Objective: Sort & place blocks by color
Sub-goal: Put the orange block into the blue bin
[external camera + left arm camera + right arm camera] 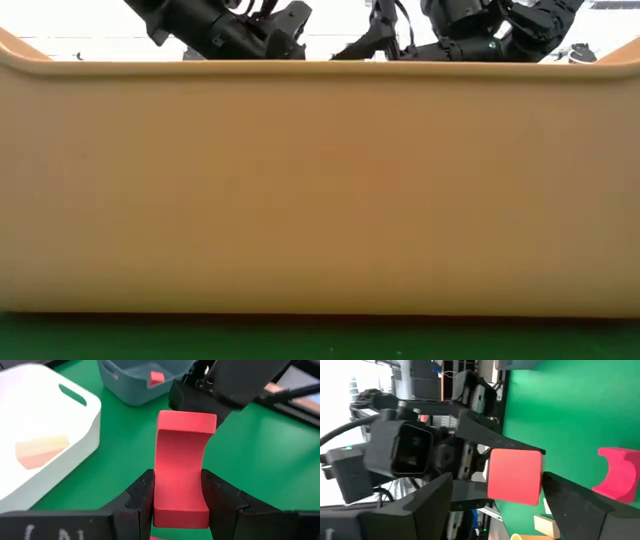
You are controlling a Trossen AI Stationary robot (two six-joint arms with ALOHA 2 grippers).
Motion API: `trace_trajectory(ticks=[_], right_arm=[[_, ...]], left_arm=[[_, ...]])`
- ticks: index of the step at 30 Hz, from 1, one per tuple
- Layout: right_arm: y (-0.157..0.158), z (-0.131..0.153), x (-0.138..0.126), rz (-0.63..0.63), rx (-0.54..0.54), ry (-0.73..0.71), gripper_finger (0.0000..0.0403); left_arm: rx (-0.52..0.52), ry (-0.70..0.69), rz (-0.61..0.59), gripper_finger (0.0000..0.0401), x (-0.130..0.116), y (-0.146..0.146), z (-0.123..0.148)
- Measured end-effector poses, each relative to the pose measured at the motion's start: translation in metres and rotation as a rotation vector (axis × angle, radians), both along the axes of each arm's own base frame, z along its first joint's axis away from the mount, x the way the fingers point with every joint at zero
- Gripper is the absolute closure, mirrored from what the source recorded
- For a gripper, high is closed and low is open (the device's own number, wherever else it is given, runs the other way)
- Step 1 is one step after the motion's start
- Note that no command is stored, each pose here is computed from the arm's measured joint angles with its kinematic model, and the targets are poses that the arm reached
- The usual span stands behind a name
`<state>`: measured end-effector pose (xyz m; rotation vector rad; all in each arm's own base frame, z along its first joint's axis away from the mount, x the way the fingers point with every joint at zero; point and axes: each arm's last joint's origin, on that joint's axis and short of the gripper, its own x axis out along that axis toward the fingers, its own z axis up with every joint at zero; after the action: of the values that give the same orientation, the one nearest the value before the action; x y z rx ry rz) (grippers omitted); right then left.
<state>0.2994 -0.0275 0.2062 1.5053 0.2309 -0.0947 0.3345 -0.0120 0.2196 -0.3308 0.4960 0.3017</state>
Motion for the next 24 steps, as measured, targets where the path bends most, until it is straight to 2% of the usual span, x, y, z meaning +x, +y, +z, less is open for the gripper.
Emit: trace_trajectory(ticks=[8, 19, 24], right_arm=[[0.006, -0.008, 0.004, 0.010, 0.024, 0.104, 0.0124], [0.006, -0.011, 0.004, -0.021, -0.024, 0.137, 0.0219], [0.005, -0.009, 0.004, -0.040, -0.078, 0.113, 0.0226]], left_arm=[[-0.015, 0.077, -0.043, 0.0268, -0.004, -0.003, -0.006], [-0.022, 0.071, -0.055, 0.0268, -0.003, -0.004, -0.006], [-0.033, 0.054, -0.067, 0.0268, -0.003, -0.005, -0.004]])
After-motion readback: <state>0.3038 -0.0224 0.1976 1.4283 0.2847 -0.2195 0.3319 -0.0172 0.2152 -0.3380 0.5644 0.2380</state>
